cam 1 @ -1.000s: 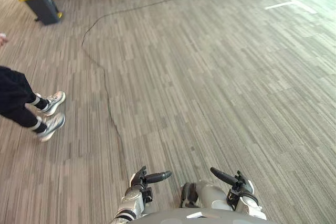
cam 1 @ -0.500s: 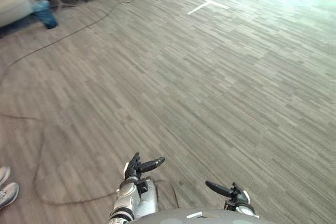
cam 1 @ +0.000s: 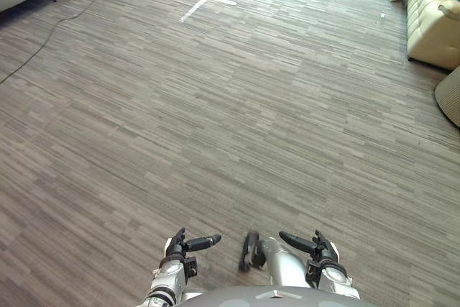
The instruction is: Pick up cushions and gather them together orderly.
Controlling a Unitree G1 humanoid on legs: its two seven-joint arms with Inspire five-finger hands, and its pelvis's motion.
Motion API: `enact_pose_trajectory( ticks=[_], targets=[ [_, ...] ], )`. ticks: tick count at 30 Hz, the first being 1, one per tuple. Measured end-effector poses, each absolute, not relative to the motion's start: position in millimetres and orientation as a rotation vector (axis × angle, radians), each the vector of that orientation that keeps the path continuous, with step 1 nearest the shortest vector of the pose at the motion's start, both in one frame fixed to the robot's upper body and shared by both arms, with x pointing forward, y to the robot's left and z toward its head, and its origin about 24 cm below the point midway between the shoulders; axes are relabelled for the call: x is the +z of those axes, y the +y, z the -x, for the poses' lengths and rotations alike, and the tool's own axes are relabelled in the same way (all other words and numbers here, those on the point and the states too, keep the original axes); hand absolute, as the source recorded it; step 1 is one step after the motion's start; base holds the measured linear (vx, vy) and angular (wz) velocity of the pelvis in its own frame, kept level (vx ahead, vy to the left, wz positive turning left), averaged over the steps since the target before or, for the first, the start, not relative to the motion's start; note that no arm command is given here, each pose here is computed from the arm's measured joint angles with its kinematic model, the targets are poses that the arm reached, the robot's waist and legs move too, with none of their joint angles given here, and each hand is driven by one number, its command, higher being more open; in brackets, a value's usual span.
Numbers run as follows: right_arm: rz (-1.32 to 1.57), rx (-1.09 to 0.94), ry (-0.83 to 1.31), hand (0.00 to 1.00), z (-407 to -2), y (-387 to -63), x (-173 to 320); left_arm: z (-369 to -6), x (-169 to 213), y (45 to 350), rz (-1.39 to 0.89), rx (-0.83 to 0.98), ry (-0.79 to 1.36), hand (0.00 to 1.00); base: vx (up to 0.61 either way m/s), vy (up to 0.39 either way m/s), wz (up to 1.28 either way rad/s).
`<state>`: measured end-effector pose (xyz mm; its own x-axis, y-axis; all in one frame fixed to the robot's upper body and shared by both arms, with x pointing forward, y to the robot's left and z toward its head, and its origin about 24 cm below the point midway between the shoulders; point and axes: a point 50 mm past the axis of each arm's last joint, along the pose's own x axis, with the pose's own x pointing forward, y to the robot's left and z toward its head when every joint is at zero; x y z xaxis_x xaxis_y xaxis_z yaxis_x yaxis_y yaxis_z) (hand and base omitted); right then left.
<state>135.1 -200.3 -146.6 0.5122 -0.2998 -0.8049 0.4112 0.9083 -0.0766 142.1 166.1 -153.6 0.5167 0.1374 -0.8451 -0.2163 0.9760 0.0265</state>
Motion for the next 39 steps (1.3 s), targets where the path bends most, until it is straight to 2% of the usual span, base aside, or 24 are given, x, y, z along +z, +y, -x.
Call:
enact_pose_trajectory(
  ticks=[4, 8, 17, 24, 31, 34, 36, 39],
  targets=[
    [-0.134, -0.436, 0.967, 1.0, -126, -199, -149, -142, -152, 160, 0.09, 0.205, 0.988, 1.0, 0.34, -0.236, 0.03],
    [-0.095, -0.388, 0.985, 1.0, -124, -195, -151, -144, -148, 169, 0.105, 0.258, 0.94, 1.0, 0.25, -0.084, -0.64],
    [-0.071, -0.404, 1.034, 1.0, -113, -195, -155, -157, -139, 166, 0.151, 0.293, 0.836, 1.0, 0.35, 0.107, -0.77],
    [-0.093, -0.357, 1.061, 1.0, -104, -178, -159, -155, -142, 178, 0.124, 0.308, 0.889, 1.0, 0.56, 0.245, -0.57],
    [-0.073, -0.364, 0.953, 1.0, -125, -190, -147, -141, -150, 178, 0.107, 0.316, 0.963, 1.0, 0.49, 0.063, -0.12],
    [-0.077, -0.367, 0.937, 1.0, -129, -190, -146, -138, -153, 172, 0.072, 0.26, 0.99, 1.0, 0.63, -0.192, 0.36],
    [-0.073, -0.378, 0.923, 1.0, -137, -196, -143, -140, -153, 157, 0.082, 0.197, 0.994, 1.0, 0.69, -0.252, 0.29],
    [-0.091, -0.399, 0.956, 1.0, -131, -196, -147, -141, -153, 148, 0.098, 0.175, 0.995, 1.0, 0.46, -0.228, 0.39]
  ],
)
